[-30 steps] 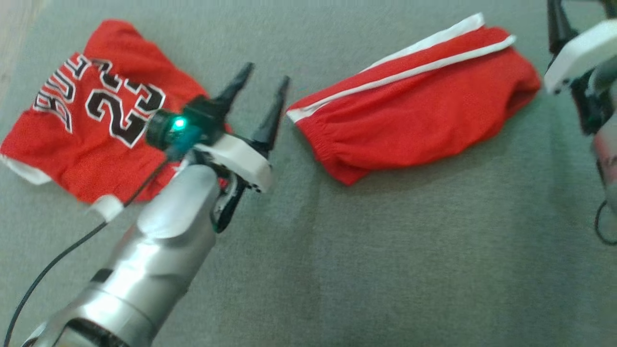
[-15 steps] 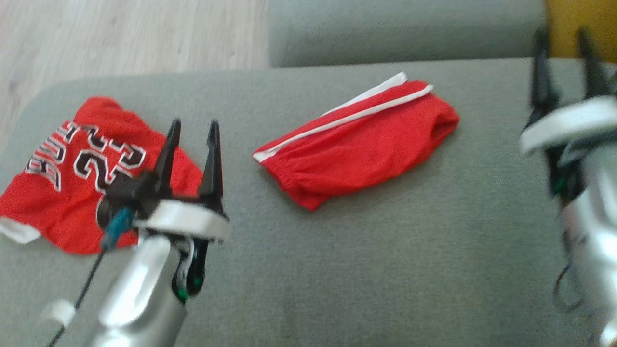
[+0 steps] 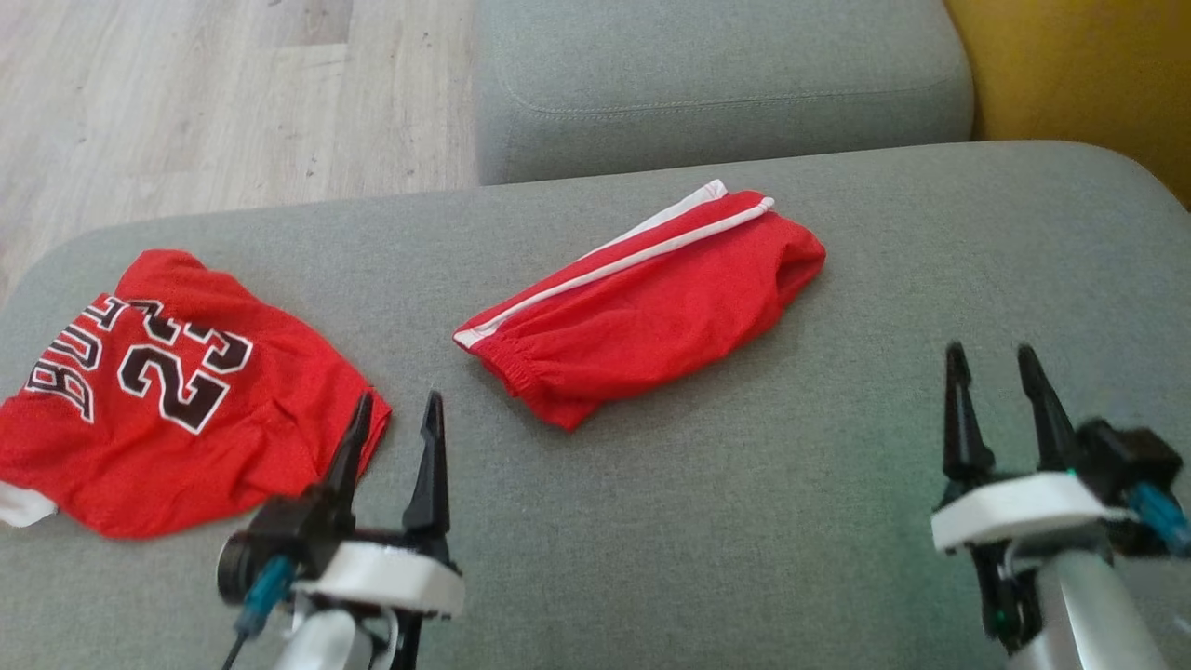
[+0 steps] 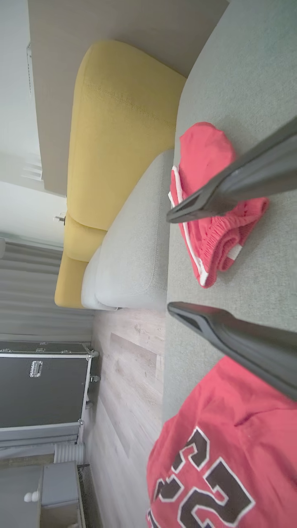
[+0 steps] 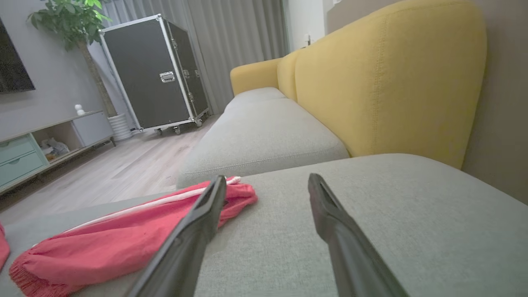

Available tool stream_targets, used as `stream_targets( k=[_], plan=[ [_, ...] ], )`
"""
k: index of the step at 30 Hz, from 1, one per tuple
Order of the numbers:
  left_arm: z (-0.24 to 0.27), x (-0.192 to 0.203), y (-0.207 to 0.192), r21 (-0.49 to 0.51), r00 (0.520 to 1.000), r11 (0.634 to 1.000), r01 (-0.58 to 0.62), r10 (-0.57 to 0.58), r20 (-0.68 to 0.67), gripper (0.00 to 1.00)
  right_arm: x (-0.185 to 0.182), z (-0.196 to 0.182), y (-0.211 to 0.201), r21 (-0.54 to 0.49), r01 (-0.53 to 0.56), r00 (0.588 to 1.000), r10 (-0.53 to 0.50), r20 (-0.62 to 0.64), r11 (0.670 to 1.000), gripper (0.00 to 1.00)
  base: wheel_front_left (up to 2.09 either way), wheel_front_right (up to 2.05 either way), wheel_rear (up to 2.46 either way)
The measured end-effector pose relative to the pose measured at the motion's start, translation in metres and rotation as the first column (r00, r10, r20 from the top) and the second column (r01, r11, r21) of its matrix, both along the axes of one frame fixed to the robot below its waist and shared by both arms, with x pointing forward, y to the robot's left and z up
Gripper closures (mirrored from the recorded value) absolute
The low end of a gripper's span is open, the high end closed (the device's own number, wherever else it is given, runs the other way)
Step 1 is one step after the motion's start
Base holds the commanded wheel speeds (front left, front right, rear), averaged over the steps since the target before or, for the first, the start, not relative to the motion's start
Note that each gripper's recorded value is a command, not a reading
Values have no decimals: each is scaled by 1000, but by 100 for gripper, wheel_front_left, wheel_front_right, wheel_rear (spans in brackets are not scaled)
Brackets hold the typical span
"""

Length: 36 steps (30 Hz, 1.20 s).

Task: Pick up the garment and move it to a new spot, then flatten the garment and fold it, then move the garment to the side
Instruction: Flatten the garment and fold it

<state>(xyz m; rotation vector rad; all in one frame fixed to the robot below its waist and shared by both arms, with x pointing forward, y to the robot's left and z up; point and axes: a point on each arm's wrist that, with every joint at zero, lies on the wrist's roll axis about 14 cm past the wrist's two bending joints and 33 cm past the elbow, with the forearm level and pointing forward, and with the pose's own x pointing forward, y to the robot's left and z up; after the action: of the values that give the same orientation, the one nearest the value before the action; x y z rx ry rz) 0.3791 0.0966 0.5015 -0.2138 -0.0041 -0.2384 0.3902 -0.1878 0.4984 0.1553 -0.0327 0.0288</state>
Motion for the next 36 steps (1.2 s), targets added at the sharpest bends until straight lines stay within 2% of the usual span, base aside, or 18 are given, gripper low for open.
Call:
stream_targets(
  k=[9, 19, 22, 26, 28, 31, 36],
  plan=[
    [-20, -15, 16, -2, 998, 999, -44, 43, -41, 0, -19, -18, 8, 40, -10, 999, 12, -41, 999, 0, 0, 0, 0],
    [-11, -12, 15, 14, 1000, 999, -30, 30, -2, 0, -7, -19, 11, 38, -19, 999, 21, -44, 999, 0, 0, 0, 0],
    [-8, -4, 16, 22, 1000, 999, -29, 29, 11, 0, 12, -15, 15, 22, -36, 998, 37, -48, 999, 0, 0, 0, 0],
    [-10, 9, 17, 34, 1000, 999, -27, 26, 11, 0, 57, -5, 19, 17, -44, 997, 45, -61, 999, 0, 0, 0, 0],
    [-13, 17, 16, 38, 1000, 999, -16, 16, 5, 0, 90, -12, 25, 23, -51, 990, 53, -129, 998, 0, 0, 0, 0],
    [-15, 24, 19, 34, 1000, 999, -20, 20, -4, 0, 118, -31, 29, 54, -44, 973, 55, -225, 998, 0, 0, 0, 0],
    [-18, 32, 27, 28, 999, 999, -44, 45, -16, 0, 154, -67, 35, 70, -42, 922, 66, -382, 997, 0, 0, 0, 0]
  ],
)
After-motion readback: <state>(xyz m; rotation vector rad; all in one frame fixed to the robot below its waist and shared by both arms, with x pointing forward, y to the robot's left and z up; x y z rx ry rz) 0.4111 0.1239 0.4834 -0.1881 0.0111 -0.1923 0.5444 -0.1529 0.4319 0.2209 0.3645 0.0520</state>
